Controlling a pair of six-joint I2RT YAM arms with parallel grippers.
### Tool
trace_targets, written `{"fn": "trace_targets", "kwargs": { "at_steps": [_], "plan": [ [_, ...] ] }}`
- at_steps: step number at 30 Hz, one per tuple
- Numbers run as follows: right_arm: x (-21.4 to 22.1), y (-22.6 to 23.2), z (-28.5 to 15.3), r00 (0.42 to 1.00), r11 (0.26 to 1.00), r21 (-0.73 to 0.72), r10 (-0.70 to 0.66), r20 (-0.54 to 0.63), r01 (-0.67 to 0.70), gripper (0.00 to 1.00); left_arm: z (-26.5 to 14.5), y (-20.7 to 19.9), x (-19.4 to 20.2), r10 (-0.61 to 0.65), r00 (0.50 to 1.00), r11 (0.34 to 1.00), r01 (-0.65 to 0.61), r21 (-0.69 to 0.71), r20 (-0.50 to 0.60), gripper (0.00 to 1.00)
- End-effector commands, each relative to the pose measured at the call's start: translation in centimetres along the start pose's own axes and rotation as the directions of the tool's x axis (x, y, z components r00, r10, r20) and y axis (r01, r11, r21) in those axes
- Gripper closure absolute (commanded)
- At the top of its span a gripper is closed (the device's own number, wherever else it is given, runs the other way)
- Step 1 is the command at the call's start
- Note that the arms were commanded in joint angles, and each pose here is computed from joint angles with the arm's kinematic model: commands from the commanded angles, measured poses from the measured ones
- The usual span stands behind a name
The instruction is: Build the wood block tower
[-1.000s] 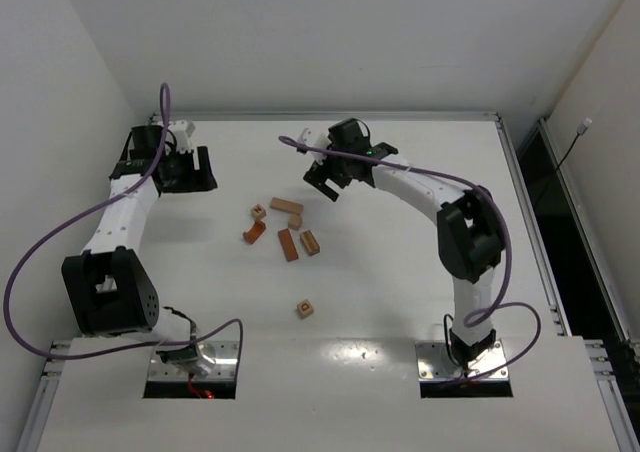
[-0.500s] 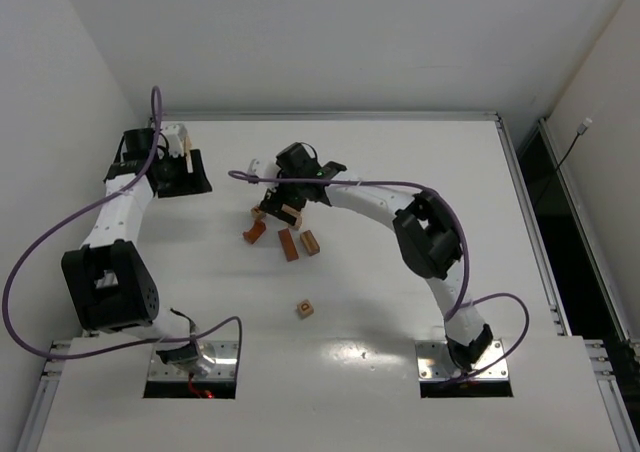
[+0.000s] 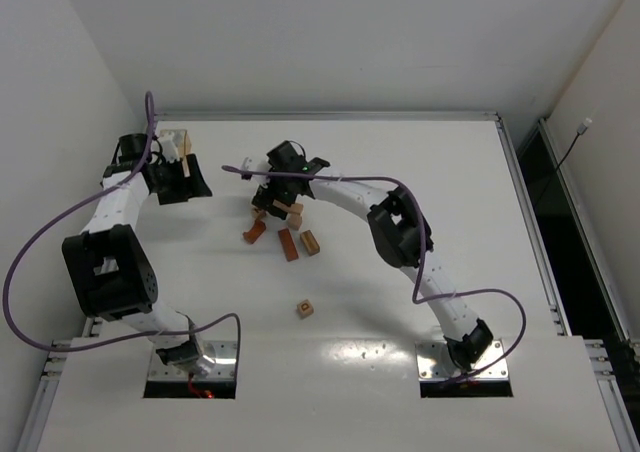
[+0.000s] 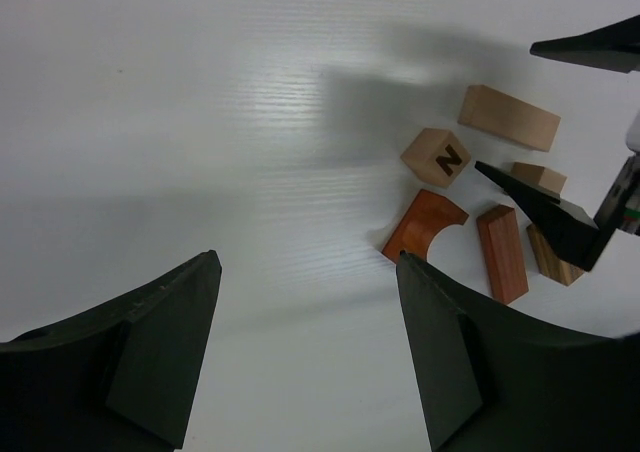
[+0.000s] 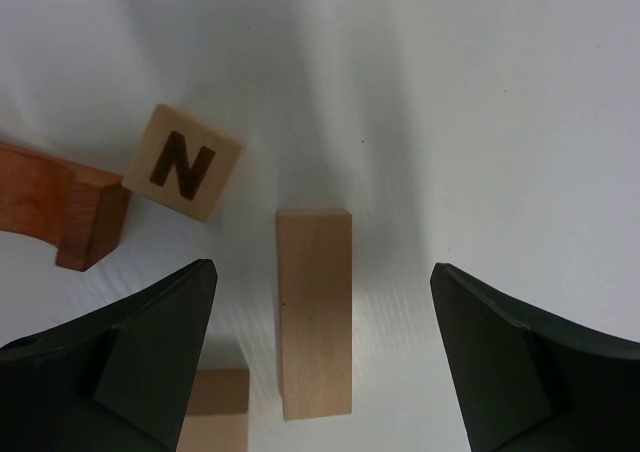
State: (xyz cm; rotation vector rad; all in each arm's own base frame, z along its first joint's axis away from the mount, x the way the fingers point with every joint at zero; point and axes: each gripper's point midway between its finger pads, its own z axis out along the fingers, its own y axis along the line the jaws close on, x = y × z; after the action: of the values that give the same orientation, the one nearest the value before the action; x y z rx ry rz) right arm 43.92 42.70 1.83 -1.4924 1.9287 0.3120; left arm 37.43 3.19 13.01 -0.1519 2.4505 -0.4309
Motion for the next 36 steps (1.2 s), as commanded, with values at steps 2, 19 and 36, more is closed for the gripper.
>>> {"fn": "trace_targets", "kwargs": {
  "at_steps": [2, 19, 36],
  "plan": [
    [-1.4, -1.0, -0.3, 0.999, 0.999, -0.02, 0.036, 0.036, -0.036, 0.16, -0.4, -0.1, -1.0, -0.023, 1.0, 0.999, 0.022, 0.037, 0.021, 0.32],
    [2.6, 0.3, 0.1, 0.989, 0.982, -0.131, 0.124, -0.076, -0.133, 0.35, 0.4, 0.6, -0.9, -0.1, 0.995, 0.991, 0.1, 0.088, -0.002, 0.32],
    [3.7, 0.5, 0.7, 0.984, 0.992, -0.067, 0.098, -0.146, -0.109, 0.5, 0.7, 1.2, -0.6, -0.126, 0.992, 0.987, 0.128, 0.098, -0.019, 0.32]
  ]
}}
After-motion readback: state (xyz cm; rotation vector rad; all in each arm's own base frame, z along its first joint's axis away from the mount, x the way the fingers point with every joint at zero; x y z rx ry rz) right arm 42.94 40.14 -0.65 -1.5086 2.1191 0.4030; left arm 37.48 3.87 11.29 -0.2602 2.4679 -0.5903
